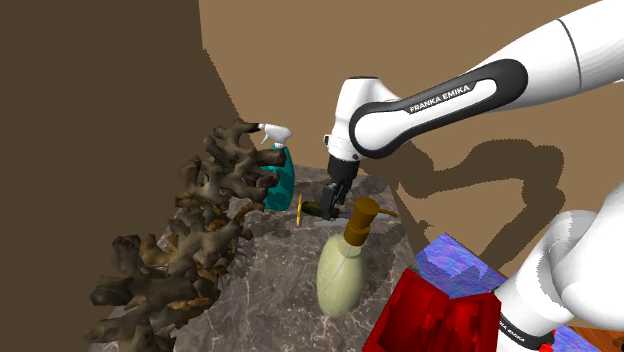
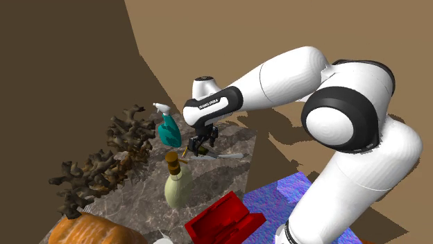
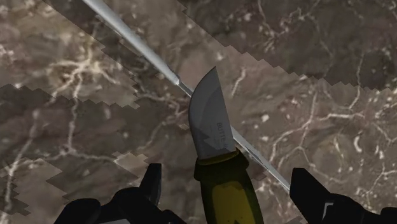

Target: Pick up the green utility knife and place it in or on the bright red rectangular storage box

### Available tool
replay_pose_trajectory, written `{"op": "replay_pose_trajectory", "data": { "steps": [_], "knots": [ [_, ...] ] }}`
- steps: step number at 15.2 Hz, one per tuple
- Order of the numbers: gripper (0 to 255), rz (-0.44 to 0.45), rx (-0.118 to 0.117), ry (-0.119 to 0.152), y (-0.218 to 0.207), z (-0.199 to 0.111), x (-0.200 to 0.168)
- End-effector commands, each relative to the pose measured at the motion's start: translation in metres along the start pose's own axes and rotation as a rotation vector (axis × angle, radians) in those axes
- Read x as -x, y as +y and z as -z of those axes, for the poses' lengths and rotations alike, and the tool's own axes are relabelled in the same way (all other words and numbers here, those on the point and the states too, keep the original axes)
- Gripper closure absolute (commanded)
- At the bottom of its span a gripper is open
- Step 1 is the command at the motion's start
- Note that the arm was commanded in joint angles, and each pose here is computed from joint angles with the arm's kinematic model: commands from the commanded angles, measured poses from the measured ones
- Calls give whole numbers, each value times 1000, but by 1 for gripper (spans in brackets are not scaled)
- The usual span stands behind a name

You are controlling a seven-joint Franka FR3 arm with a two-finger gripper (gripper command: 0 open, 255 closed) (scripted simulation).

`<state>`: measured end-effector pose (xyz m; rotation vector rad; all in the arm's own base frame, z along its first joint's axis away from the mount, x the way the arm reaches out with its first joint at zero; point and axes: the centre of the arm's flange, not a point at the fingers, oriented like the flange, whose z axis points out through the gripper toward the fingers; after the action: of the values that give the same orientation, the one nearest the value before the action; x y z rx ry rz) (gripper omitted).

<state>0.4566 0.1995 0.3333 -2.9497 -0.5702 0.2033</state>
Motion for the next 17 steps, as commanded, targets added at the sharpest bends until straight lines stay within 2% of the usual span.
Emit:
{"op": "replay_pose_trajectory", "data": {
  "steps": [1, 2, 3, 12, 17],
  "knots": [
    [0, 0, 0, 0, 0, 0, 0],
    [0, 0, 0, 0, 0, 0, 0],
    [255, 0, 0, 0, 0, 0, 0],
    [255, 0, 0, 0, 0, 0, 0],
    [255, 0, 0, 0, -4, 26, 3]
  ]
}}
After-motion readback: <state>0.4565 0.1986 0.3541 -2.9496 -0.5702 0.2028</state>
